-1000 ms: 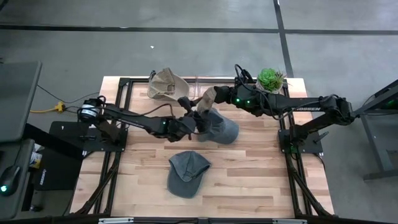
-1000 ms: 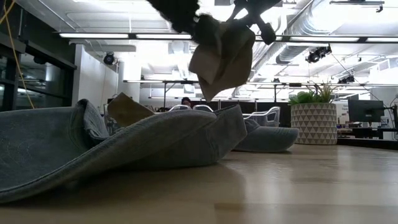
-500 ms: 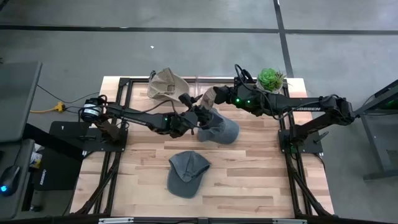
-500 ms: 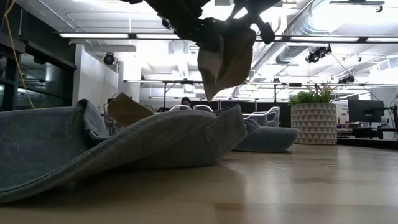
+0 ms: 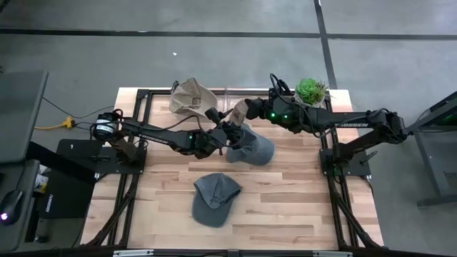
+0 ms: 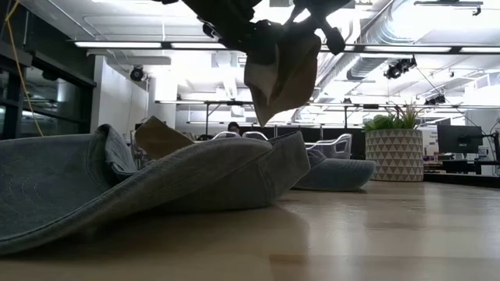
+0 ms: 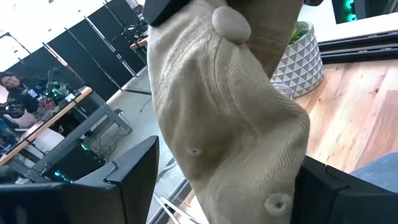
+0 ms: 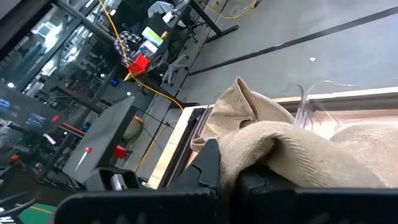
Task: Pick & Place hat
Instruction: Put the brown cap into the left transparent bin
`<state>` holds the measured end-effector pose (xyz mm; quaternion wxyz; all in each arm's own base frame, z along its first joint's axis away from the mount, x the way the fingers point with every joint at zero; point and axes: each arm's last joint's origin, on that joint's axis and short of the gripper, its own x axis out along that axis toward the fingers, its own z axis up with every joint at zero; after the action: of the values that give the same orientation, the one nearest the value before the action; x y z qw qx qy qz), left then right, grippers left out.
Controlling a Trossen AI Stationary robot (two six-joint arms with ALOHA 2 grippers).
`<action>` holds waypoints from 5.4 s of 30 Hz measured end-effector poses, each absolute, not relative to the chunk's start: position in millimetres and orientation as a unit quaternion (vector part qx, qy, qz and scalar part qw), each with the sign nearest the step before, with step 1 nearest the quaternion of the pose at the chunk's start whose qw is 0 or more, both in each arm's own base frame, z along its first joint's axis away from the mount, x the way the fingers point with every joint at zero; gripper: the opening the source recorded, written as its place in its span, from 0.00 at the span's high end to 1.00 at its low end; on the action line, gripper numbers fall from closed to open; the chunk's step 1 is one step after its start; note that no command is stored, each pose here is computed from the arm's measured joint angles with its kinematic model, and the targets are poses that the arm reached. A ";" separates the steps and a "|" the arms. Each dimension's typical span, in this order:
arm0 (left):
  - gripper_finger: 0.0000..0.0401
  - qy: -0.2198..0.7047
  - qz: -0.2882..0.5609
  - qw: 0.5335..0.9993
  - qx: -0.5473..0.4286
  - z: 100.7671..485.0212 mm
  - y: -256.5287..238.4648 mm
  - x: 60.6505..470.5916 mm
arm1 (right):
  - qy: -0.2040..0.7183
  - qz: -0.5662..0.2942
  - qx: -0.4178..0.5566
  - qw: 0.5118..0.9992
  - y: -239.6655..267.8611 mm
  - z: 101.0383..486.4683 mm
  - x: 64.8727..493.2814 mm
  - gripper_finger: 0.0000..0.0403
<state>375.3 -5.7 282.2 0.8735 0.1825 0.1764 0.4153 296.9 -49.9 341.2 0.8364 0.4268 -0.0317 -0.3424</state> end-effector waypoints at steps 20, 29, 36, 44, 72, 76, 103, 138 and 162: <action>0.34 0.134 0.465 0.870 0.096 282.3 5.3 374.1 | -0.034 -0.318 0.428 0.845 -48.8 344.2 298.4 1.00; 0.40 0.120 0.517 0.843 0.085 283.4 7.0 371.3 | -0.032 -0.317 0.424 0.848 -48.7 344.2 298.4 1.00; 0.66 0.121 0.519 0.842 0.088 283.5 6.6 371.0 | -0.031 -0.318 0.421 0.849 -48.8 344.2 298.4 1.00; 0.98 0.123 0.508 0.848 0.089 283.3 3.5 371.5 | -0.029 -0.316 0.421 0.850 -48.7 344.1 298.5 1.00; 1.00 0.184 0.471 0.862 0.026 297.1 2.8 370.0 | -0.003 -0.292 0.413 0.863 -47.1 342.7 299.1 0.87; 1.00 0.191 0.466 0.864 -0.012 291.9 2.2 367.5 | 0.005 -0.281 0.410 0.868 -46.4 342.6 299.5 0.84; 1.00 0.211 0.470 0.856 -0.039 288.2 2.4 359.6 | 0.074 -0.220 0.309 0.922 -59.0 354.7 276.4 0.56; 1.00 0.000 0.470 0.839 -0.274 387.7 16.9 278.5 | 0.163 -0.234 0.244 0.927 -47.0 368.8 213.9 0.56; 1.00 -0.225 0.331 0.730 -0.554 418.9 95.9 222.1 | 0.201 -0.266 0.236 0.913 -14.4 359.1 211.9 0.56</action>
<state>222.1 95.9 418.9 0.7304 -0.5538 -0.2249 0.3305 211.9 -14.4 359.1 0.9129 0.2357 0.2007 -0.2659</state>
